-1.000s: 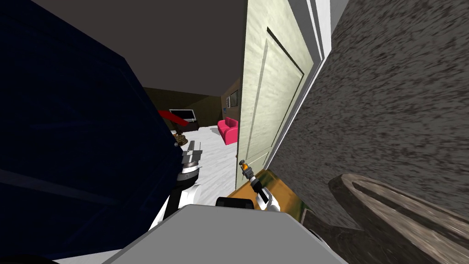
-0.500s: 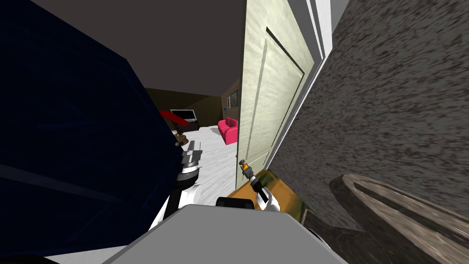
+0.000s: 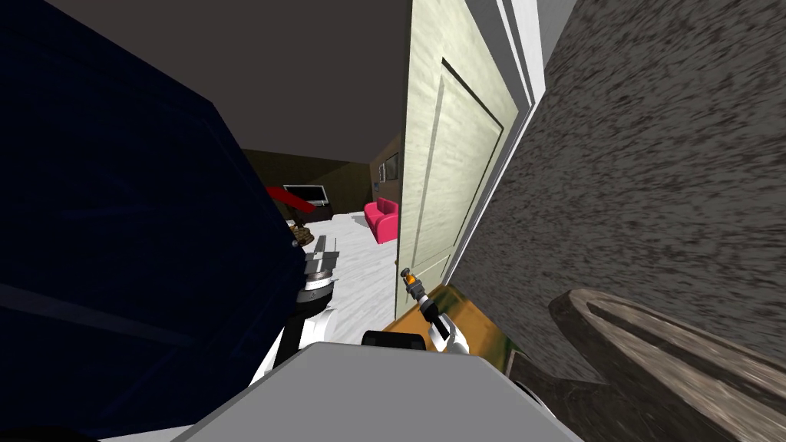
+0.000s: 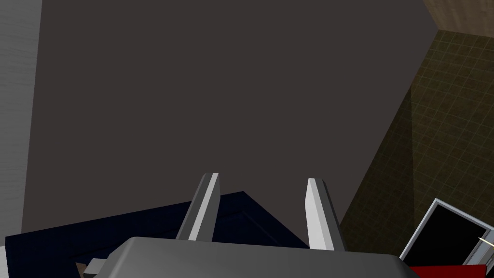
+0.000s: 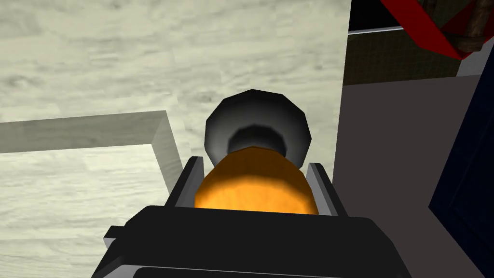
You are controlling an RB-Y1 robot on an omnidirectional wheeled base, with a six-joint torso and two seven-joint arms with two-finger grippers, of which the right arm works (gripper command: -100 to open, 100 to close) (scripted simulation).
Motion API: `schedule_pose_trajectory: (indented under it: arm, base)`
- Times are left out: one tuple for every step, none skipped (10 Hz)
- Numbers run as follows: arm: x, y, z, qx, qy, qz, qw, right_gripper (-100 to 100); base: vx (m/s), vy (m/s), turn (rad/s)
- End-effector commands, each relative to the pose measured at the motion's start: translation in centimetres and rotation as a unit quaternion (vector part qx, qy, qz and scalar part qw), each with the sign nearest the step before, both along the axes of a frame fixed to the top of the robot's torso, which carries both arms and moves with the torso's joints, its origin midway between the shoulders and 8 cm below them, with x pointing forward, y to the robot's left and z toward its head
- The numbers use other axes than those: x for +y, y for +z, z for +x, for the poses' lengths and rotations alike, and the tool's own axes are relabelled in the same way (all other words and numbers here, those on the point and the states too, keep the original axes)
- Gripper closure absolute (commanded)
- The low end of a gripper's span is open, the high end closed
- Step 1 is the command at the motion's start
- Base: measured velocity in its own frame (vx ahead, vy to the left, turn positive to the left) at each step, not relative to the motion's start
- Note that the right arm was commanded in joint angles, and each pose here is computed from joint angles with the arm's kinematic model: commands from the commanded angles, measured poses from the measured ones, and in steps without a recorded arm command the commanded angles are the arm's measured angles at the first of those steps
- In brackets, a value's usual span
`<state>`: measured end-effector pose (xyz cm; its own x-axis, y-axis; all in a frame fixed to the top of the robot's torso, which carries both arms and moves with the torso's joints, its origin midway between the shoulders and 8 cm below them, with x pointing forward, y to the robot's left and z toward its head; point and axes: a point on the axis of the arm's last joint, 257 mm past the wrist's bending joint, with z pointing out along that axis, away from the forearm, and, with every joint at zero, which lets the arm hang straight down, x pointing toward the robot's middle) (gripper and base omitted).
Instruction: Push the door open
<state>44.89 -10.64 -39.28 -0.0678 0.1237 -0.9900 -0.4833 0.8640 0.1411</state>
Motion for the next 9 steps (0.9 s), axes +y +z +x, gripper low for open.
schedule_pose_trajectory:
  arm:
    - [-0.05, 0.38, 0.26, 0.009, -0.002, 0.025, 0.9996, 100]
    - [-0.05, 0.38, 0.26, 0.010, -0.001, 0.028, 0.9996, 100]
    - [-0.06, 0.39, 0.30, 0.018, -0.002, 0.043, 0.9989, 100]
    - [-0.07, 0.41, 0.34, 0.026, -0.003, 0.057, 0.9980, 100]
    - [-0.07, 0.41, 0.34, 0.027, -0.003, 0.059, 0.9979, 100]
    - [-0.08, 0.44, 0.39, 0.037, -0.004, 0.078, 0.9963, 100]
    - [-0.08, 0.46, 0.44, 0.043, -0.005, 0.091, 0.9949, 100]
    - [-0.08, 0.46, 0.44, 0.046, -0.005, 0.097, 0.9942, 100]
    - [-0.09, 0.48, 0.49, 0.056, -0.006, 0.115, 0.9918, 100]
  base:
    - [0.026, 0.019, -0.028]
    - [0.018, 0.016, -0.009]
    - [0.020, 0.014, -0.014]
    - [0.030, 0.019, -0.026]
    - [0.025, 0.020, -0.010]
    - [0.027, 0.024, -0.021]
    - [0.037, 0.030, -0.036]
    - [0.031, 0.014, -0.016]
    - [0.029, 0.018, -0.016]
